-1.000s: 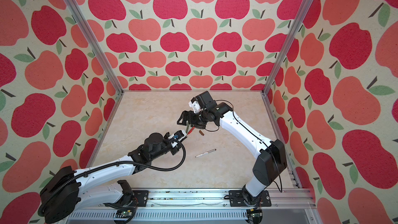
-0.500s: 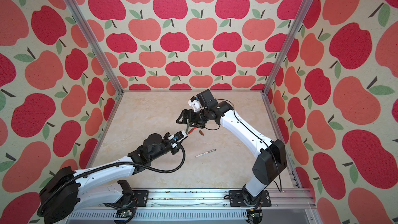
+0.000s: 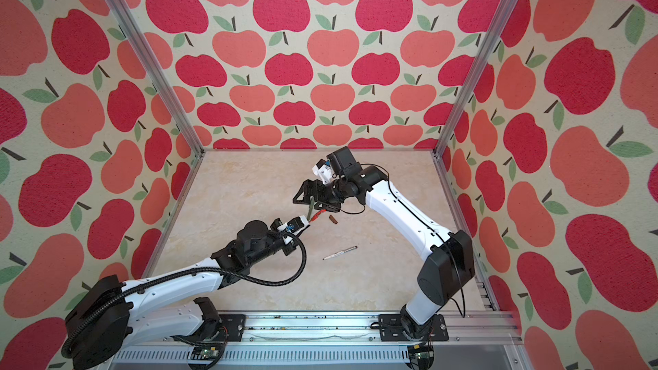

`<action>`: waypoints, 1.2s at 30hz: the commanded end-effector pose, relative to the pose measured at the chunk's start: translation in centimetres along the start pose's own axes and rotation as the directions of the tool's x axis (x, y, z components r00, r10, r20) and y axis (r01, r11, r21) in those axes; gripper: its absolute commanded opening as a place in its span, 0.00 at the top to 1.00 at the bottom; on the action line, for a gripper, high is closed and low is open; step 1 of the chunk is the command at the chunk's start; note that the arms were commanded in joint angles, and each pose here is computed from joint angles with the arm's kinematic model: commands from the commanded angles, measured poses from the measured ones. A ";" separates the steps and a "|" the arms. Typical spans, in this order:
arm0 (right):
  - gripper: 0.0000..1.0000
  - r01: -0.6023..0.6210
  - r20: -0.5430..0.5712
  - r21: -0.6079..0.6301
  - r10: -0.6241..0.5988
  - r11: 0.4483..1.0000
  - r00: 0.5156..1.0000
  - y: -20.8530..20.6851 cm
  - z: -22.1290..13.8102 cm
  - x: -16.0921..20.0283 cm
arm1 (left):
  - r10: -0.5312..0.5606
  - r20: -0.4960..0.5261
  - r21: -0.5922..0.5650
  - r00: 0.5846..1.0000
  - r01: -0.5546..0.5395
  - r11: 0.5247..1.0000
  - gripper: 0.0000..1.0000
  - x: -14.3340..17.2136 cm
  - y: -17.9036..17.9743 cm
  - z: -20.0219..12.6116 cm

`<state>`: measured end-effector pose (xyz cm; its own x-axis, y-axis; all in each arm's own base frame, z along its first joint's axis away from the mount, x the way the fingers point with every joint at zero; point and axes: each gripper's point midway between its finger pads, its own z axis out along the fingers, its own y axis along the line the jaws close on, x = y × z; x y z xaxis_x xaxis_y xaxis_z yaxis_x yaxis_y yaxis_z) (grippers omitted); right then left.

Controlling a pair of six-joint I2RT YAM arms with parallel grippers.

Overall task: Insert pens into pen caps
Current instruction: Put on the pen cap to the pen.

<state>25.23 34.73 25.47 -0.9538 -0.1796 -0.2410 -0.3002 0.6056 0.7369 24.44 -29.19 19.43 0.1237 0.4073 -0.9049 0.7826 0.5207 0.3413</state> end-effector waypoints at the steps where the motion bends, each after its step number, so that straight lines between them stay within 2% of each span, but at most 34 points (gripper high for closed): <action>1: 0.07 0.028 -0.003 -0.029 -0.028 0.999 1.000 1.1 -1.1 0.3 | 0.013 0.016 -0.008 1.000 -0.013 1.000 1.00 -0.5 0.1 0.1; 14: 0.07 0.040 -0.049 -0.028 -0.041 0.999 0.998 1.1 0.8 1.5 | 0.010 0.021 -0.011 1.000 -0.009 1.000 1.00 -0.6 0.2 0.2; 25: 0.07 0.059 -0.057 -0.008 -0.059 0.998 0.997 1.0 0.6 1.6 | 0.011 0.031 -0.016 0.999 -0.011 1.000 1.00 -0.9 0.3 0.0; 36: 0.07 0.041 -0.111 -0.009 -0.042 0.999 0.993 0.2 1.8 2.6 | 0.103 0.094 -0.029 0.990 -0.100 0.995 1.00 -3.2 0.1 -0.1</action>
<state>23.52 35.32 25.25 -0.9400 -0.2448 -0.2375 -0.3388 0.5887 0.7339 24.46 -29.20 19.16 0.1546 0.4457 -0.8818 0.7664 0.5091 0.3917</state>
